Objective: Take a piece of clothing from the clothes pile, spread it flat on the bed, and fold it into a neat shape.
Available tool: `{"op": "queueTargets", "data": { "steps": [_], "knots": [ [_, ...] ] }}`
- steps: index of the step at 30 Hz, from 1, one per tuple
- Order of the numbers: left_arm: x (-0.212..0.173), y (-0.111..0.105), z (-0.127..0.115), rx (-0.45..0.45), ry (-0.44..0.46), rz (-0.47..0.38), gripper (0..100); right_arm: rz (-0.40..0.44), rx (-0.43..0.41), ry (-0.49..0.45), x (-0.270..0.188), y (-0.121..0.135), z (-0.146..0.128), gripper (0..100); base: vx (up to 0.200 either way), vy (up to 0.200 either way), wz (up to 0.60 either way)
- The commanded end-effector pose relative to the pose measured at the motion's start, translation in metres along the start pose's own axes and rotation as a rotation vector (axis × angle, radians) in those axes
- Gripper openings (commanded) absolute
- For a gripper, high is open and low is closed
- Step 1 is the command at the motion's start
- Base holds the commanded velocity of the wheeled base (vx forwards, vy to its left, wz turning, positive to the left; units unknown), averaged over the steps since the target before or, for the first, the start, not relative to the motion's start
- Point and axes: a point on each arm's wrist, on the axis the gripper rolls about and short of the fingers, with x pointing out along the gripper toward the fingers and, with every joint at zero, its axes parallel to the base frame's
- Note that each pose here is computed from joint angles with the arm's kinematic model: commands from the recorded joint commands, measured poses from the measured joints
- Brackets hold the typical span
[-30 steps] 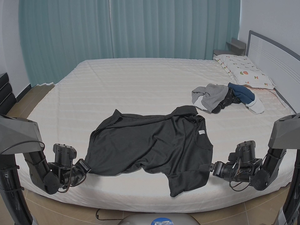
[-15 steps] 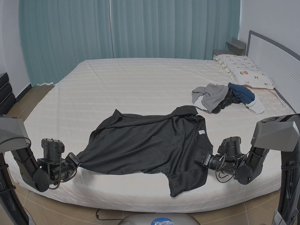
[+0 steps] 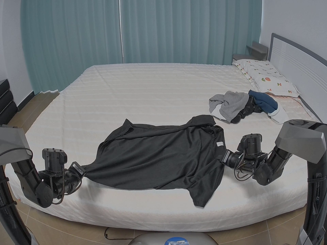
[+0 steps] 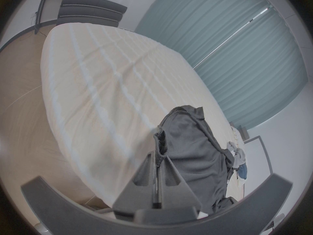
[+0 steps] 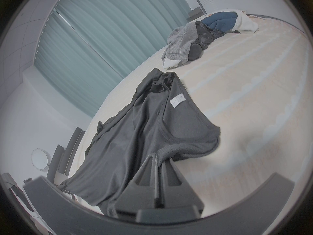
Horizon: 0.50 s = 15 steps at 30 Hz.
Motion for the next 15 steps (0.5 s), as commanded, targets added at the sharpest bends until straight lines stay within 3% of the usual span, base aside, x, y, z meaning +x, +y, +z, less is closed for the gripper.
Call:
{"op": "queueTargets", "data": {
  "steps": [1, 8, 9, 15],
  "knots": [
    [0.006, 0.006, 0.0, -0.007, -0.013, 0.005, 0, 0.018, 0.004, -0.031, 0.012, 0.011, 0.019, 0, 0.0, 0.0, 0.0],
    [0.007, 0.008, 0.007, -0.027, -0.036, 0.01, 0, -0.001, 0.008, -0.007, 0.029, 0.006, 0.016, 0, 0.0, 0.0, 0.0],
    [0.007, 0.009, 0.008, -0.029, -0.039, 0.01, 0, -0.006, 0.009, -0.003, 0.032, 0.004, 0.015, 100, 0.0, 0.0, 0.0],
    [0.007, 0.009, 0.01, -0.033, -0.045, 0.008, 0, -0.026, 0.031, -0.002, 0.025, -0.008, 0.017, 100, 0.0, 0.0, 0.0]
  ]
}}
